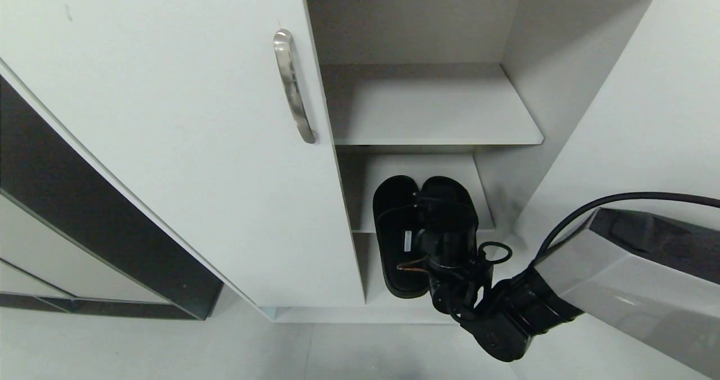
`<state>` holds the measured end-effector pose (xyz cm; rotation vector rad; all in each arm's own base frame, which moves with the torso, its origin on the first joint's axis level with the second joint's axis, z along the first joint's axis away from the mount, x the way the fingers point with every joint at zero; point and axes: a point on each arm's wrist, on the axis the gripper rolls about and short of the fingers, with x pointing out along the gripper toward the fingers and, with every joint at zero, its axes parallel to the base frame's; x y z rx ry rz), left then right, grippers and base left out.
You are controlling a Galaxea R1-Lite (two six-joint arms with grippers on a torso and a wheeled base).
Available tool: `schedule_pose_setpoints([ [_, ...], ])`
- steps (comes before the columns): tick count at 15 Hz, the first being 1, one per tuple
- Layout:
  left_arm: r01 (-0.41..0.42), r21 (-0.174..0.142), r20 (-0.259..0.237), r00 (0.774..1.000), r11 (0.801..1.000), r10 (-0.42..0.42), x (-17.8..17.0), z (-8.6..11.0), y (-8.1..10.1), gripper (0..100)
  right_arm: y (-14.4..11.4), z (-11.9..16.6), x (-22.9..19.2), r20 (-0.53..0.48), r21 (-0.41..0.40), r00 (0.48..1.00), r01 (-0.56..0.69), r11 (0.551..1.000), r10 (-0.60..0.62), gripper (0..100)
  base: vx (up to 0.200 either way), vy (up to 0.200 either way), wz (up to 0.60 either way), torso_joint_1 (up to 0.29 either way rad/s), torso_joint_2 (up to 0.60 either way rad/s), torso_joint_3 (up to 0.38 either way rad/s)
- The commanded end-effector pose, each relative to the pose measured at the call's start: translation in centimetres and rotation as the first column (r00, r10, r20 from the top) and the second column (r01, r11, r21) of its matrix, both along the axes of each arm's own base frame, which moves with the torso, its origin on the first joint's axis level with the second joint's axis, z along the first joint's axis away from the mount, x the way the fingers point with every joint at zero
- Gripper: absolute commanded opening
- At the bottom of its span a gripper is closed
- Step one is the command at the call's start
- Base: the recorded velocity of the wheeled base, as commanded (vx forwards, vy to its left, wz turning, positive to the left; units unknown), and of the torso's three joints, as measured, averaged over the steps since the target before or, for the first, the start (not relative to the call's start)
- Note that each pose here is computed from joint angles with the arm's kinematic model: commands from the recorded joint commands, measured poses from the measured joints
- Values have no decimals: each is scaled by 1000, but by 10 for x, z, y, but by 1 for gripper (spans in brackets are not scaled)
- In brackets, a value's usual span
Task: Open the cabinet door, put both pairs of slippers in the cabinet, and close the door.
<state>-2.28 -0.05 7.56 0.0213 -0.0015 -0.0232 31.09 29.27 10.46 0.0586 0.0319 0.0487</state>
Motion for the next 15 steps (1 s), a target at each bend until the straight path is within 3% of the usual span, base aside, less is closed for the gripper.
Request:
schedule_pose_setpoints([
  [1, 0, 0, -1, 1000, 1000, 0, 0, 0, 0, 0, 5, -12, 18, -2, -8, 1000, 19, 1000, -19, 0, 0, 0, 0, 0, 0, 0],
  [10, 0, -1, -1, 1000, 1000, 0, 0, 0, 0, 0, 12, 15, 63, 55, -36, 998, 40, 999, -38, 0, 0, 0, 0, 0, 0, 0],
  [15, 0, -3, -1, 1000, 1000, 0, 0, 0, 0, 0, 3, 15, 88, 80, -15, 993, 87, 996, -85, 0, 0, 0, 0, 0, 0, 0],
])
